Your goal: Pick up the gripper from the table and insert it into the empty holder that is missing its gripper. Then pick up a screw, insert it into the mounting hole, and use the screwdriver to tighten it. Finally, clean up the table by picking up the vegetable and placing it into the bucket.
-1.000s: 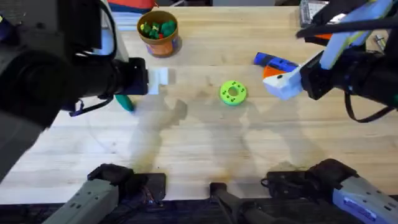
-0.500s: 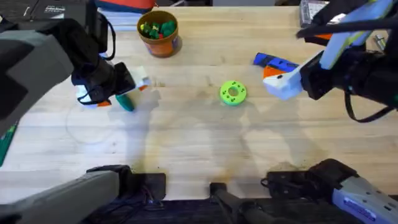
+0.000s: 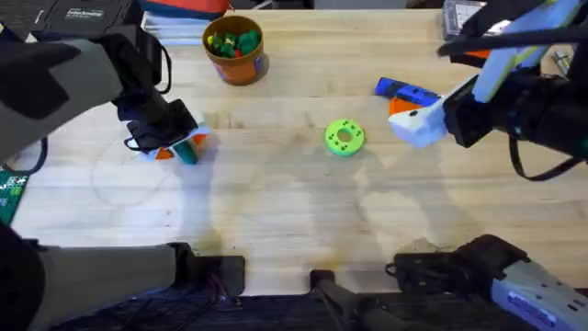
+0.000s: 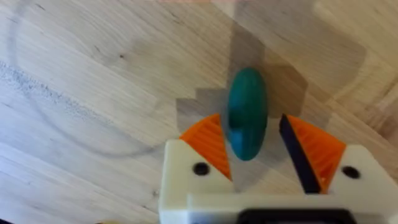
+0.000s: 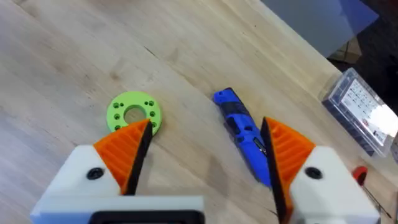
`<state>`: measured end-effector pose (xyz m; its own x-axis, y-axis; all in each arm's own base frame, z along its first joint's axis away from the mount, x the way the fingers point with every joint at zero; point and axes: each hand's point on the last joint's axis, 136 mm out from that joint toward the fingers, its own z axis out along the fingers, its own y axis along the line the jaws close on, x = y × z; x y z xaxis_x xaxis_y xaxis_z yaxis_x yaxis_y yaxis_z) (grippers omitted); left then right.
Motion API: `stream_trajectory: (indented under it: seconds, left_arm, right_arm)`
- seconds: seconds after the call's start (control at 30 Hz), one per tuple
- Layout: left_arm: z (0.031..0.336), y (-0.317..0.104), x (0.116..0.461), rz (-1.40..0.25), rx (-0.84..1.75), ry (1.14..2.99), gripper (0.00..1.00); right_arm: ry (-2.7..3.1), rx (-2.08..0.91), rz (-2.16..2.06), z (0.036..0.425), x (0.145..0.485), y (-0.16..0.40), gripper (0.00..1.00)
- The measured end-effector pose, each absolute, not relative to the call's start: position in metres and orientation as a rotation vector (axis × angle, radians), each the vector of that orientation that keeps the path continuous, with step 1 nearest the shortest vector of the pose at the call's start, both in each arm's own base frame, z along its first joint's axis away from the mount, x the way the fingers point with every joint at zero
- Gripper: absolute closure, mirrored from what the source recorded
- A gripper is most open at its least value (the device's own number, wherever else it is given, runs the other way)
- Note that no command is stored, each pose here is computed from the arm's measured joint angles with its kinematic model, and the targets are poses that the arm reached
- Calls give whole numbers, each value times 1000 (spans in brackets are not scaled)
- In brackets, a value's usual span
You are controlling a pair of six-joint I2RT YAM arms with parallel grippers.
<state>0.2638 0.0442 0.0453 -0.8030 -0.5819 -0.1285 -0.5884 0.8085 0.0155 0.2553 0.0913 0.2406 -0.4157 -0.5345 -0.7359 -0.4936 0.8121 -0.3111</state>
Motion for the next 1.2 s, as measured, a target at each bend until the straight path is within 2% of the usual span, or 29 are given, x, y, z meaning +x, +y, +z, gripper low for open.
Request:
stream_trajectory:
  seconds: [0.1,0.17,0.2,0.4,0.53,0.7,0.87,1.07,1.2]
  left_arm:
    - [45,44,266,80,-934,2868,648]
    - [47,45,267,85,-934,2861,929]
    - [49,46,269,87,-931,2853,973]
    - [54,44,256,105,-947,2915,976]
    - [81,42,268,78,-943,2914,976]
    - [132,29,315,-49,-852,2783,976]
    - [181,-1,381,-205,-665,2552,976]
    - [211,-34,433,-306,-521,2347,976]
    - [210,-48,462,-348,-494,2273,976]
  right_arm:
    - [2083,-758,-57,241,255,91,9]
    - [2082,-761,-59,241,255,91,9]
    - [2080,-766,-62,241,255,91,9]
    - [2067,-798,-79,241,256,91,8]
    - [2055,-805,-84,243,257,92,8]
    - [2039,-799,-84,246,259,93,7]
    - [2038,-802,-86,246,259,93,8]
    - [2038,-802,-86,246,259,93,7]
    - [2037,-801,-86,246,259,93,7]
